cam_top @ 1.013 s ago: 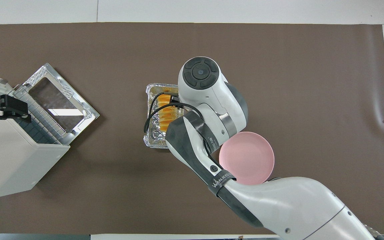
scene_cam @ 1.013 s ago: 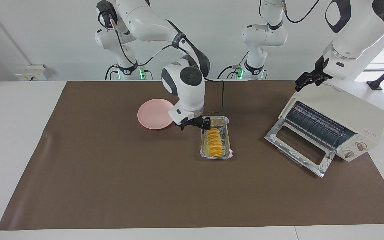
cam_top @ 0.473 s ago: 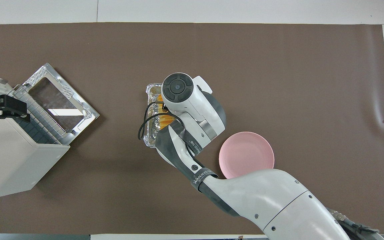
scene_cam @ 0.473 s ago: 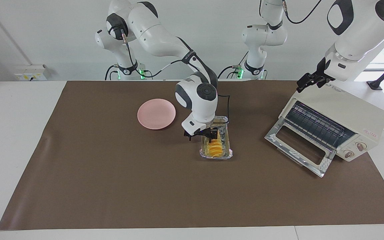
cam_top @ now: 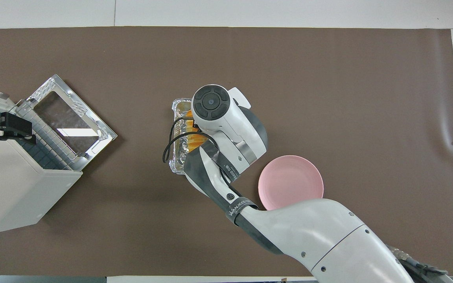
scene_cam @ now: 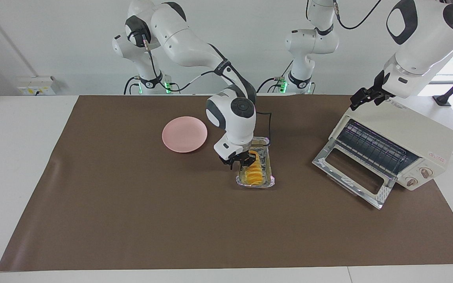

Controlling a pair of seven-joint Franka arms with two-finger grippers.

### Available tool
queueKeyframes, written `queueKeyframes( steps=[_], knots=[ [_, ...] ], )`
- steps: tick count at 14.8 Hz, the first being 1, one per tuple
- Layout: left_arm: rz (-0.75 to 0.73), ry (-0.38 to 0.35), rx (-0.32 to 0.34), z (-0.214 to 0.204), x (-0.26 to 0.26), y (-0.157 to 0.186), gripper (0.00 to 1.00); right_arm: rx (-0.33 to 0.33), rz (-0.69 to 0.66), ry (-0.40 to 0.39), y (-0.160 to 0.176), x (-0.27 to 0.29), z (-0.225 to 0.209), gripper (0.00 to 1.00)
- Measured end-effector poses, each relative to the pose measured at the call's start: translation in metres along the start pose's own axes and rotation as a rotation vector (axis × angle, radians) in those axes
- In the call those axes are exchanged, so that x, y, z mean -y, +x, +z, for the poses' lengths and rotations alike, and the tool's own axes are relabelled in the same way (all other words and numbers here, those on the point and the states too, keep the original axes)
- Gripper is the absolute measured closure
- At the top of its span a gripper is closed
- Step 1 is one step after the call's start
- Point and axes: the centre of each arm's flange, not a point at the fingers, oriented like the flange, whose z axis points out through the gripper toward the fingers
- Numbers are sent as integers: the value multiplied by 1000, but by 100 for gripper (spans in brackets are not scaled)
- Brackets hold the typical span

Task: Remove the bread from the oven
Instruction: 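Grasp the edge of the foil tray with the right gripper, then drag the foil tray away from the oven with the right gripper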

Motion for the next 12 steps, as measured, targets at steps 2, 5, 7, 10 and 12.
queueKeyframes(
  steps=[2, 5, 7, 10, 12],
  knots=[
    [-1, -1, -2, -1, 1, 0, 0, -3, 0, 3, 0, 0, 0, 94],
    [-2, -1, -4, -2, 1, -1, 0, -5, -1, 6, 0, 1, -1, 98],
    [-1, -1, -4, -2, 1, -1, 0, -6, 3, 6, 2, -1, -2, 98],
    [-1, -1, -5, -2, 1, -1, 0, 13, 40, -9, 31, -32, -16, 98],
    [-1, -1, -5, -2, 1, -1, 0, 46, 59, 6, 64, -74, -44, 98]
  ],
)
